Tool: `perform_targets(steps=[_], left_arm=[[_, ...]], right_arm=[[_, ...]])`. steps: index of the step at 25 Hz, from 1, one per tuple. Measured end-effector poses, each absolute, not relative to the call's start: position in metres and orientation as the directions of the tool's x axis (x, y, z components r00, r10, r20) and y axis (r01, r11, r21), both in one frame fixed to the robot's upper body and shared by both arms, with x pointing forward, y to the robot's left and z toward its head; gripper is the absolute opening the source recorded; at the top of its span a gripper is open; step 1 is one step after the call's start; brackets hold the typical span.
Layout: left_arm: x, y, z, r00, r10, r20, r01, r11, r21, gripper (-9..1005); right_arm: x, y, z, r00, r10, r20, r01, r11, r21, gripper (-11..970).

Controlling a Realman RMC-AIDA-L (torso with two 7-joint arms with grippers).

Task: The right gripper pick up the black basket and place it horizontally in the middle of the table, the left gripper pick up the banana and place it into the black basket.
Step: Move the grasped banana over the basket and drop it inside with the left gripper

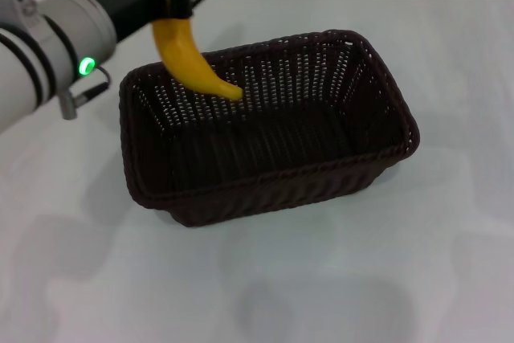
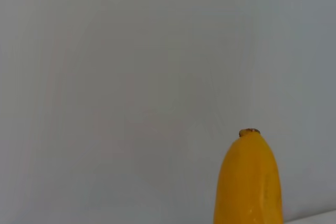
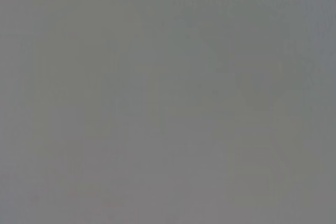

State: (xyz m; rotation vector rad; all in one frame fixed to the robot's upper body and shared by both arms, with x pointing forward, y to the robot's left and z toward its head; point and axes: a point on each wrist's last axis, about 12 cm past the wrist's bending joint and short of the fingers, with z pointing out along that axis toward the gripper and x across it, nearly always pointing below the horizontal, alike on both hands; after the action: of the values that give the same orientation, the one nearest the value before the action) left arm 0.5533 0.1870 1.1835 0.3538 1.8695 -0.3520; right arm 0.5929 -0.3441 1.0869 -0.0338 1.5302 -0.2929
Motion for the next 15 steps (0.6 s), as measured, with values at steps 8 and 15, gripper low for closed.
perform_targets(steps=[8,15], left_arm=[[0.548,0.168,1.165,-0.319,0.034,-0.947,0.445,0.888,-0.118,502],[0.545,0.161,1.158,-0.350,-0.007,-0.937,0.453,0.874,-0.176,501]], right_arm=[[0.593,-0.342,1.088,0.024,-0.214,-0.976,0.161,0.965,-0.208,842],[0.593,-0.338,1.087,0.026,-0.217,-0.976,0.148,0.966,-0.211,842]])
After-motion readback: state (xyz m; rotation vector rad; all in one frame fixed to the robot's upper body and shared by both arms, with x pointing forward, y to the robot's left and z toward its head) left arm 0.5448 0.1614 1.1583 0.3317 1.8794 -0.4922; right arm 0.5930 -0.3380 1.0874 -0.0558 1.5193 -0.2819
